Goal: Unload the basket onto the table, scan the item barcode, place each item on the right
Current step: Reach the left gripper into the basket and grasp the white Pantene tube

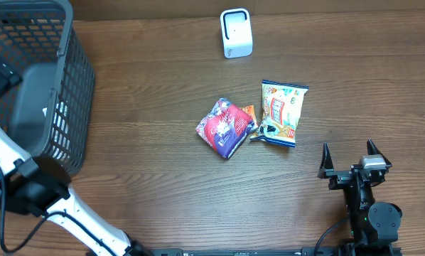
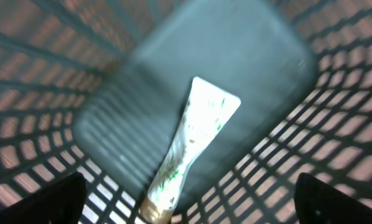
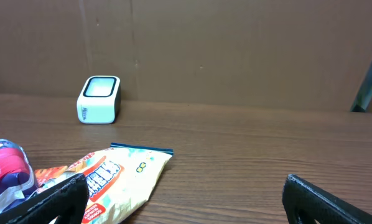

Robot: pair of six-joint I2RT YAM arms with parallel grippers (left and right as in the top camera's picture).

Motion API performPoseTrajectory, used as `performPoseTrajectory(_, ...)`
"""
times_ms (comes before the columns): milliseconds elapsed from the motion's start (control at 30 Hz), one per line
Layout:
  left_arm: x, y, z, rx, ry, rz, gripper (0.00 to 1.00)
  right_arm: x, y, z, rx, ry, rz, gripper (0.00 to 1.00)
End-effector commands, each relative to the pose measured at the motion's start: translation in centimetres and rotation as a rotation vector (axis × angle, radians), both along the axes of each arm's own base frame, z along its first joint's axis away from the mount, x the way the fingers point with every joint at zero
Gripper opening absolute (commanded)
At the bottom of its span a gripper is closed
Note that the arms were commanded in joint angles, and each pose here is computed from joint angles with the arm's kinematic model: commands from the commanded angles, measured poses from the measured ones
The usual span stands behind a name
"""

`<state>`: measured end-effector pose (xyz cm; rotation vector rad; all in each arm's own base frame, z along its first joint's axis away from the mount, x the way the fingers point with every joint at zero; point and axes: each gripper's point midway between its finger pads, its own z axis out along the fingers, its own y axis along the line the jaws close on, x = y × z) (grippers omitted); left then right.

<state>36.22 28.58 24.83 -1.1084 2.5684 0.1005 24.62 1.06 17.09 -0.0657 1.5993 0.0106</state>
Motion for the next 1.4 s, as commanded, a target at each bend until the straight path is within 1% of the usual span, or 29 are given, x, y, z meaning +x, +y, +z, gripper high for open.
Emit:
performPoseTrajectory(0, 0.1, -0.3, -3.5, -0.075, 0.081, -0.058, 0.95, 0.0, -0.1, -0.1, -0.001, -0.005, -0.006, 1.00)
performPoseTrajectory(33, 0.2, -0.4, -4.3, -0.089, 0.102, -0.067, 0.94, 0.0, -0.1, -0.1, -0.001, -0.005, -0.006, 1.00)
performPoseTrajectory(167, 0.6, -0.8, -6.3, -0.124, 0.144, -0.092, 0.94, 0.0, -0.1, -0.1, -0.001, -0.005, -0.006, 1.00)
performPoseTrajectory(200, 0.5, -1.1, -6.7, -0.131, 0.157, -0.096, 0.99, 0.0, -0.1, -0.1, -0.001, -0.005, -0.006, 1.00)
performPoseTrajectory(600, -1.3, -2.8, -10.5, -0.227, 0.289, -0.117, 1.00, 0.0, -0.1, -0.1, -0.001, -0.005, -0.006, 1.00)
performPoseTrajectory(733, -1.6, -2.9, -10.9, -0.237, 0.302, -0.122, 1.00, 0.0, -0.1, -0.1, -0.001, -0.005, -0.006, 1.00)
performPoseTrajectory(833, -1.1, -2.9, -10.9, -0.231, 0.283, -0.169, 1.00, 0.0, -0.1, -0.1, -0.001, -0.005, -0.006, 1.00)
performPoseTrajectory(1067, -1.2, -3.1, -11.3, -0.239, 0.292, -0.180, 1.00, 0.0, -0.1, -0.1, -0.001, -0.005, -0.006, 1.00)
performPoseTrajectory(1367, -1.7, -3.6, -15.7, -0.280, 0.347, -0.221, 1.00, 0.0, -0.1, -0.1, -0.001, -0.005, -0.006, 1.00)
